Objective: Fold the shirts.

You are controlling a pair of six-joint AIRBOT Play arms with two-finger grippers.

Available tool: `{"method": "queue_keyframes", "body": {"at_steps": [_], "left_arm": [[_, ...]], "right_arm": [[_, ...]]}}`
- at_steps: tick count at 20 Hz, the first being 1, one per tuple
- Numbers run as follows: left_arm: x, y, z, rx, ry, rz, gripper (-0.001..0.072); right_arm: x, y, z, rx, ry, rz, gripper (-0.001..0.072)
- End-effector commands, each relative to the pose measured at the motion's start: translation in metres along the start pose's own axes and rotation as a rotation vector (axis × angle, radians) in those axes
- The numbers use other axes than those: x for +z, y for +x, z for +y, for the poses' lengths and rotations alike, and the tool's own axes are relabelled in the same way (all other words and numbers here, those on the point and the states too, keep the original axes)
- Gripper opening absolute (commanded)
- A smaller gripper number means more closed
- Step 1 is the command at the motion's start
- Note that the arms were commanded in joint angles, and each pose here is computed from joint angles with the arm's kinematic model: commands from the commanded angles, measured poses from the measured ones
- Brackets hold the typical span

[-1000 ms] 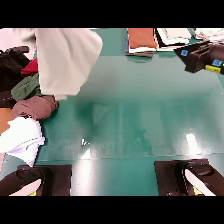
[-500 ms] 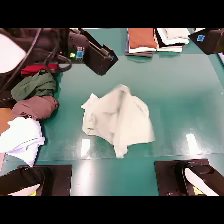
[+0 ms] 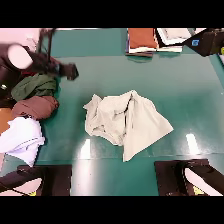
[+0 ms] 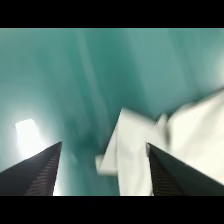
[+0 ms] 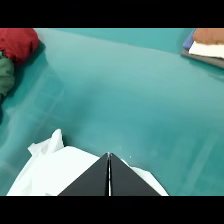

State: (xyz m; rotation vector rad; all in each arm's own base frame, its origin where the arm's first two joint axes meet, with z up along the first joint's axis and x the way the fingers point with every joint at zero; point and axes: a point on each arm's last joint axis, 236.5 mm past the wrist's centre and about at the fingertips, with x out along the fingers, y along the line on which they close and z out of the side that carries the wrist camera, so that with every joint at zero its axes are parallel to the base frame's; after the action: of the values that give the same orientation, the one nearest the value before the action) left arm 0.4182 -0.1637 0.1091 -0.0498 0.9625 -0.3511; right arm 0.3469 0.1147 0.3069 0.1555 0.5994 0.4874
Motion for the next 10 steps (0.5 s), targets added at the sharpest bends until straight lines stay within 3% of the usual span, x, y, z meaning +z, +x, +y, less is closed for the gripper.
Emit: {"method": "queue_keyframes", "body": {"at_steps": [1,5,10], "left_arm": [[-0.089,0.058,0.021,-0.044,-0.185,0.174,0.062],[-0.155,0.091,0.0,-0.162,-0.249,0.317,0.0619],[-0.168,0.107,-0.014,-0.214,-0.282,0.366,0.0619]], "right_arm": [[-0.011,0.007,-0.003,0.004,0.015,0.036,0.0016],[-0.019,0.011,-0.006,-0.002,0.031,0.03,0.0016],[-0.024,0.005,-0.008,-0.021,0.044,-0.037,0.0016]]}}
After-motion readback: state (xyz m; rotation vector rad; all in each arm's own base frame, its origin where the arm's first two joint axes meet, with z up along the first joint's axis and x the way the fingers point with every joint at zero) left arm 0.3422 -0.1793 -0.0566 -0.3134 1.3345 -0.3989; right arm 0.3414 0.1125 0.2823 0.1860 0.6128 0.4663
